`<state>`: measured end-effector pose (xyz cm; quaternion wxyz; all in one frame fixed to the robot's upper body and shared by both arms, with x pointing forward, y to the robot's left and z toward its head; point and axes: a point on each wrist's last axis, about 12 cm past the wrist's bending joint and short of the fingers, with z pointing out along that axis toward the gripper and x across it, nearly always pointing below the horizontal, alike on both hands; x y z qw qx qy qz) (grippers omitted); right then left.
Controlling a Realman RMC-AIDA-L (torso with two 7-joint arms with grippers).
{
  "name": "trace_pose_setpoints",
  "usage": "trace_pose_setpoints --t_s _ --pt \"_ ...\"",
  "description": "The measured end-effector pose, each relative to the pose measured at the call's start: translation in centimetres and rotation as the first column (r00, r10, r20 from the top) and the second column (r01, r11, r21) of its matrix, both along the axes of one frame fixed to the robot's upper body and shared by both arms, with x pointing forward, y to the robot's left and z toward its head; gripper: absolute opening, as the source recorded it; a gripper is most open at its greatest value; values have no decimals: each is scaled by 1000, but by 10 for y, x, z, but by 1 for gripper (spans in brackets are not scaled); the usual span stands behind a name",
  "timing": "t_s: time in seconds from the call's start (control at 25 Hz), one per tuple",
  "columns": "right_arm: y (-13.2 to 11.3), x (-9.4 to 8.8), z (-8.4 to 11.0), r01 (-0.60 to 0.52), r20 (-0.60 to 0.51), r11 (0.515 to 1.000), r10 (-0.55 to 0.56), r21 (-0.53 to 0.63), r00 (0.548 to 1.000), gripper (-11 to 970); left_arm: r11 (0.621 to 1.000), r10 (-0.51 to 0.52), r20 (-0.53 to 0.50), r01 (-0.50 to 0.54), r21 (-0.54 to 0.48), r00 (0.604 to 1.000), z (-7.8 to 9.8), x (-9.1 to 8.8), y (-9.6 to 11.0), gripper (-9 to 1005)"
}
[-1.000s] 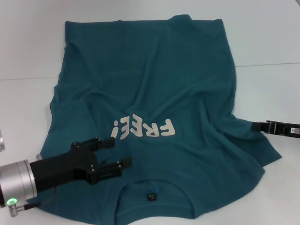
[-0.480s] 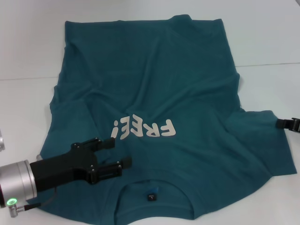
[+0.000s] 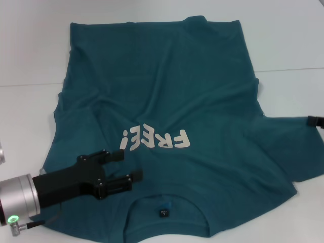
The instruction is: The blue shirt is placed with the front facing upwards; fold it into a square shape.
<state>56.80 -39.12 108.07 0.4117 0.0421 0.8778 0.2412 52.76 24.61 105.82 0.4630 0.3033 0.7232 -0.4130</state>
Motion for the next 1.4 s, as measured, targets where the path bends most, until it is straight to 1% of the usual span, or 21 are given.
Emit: trace_pose_setpoints --t_s 0.36,0.64,1.08,1.4 --pt "4 21 21 -48 53 998 50 -46 997 13 1000 13 -13 -13 -21 1000 -1 0 0 826" --pt "1 30 35 -59 79 996 65 -72 995 14 999 20 -10 -20 -30 1000 0 0 0 826" --pt "8 42 46 -102 91 990 112 -100 990 17 999 26 -18 -27 -46 1000 -1 0 -2 826" --pt "19 44 48 -160 88 982 169 -103 982 18 998 28 -26 -29 -53 999 -2 -1 -2 826"
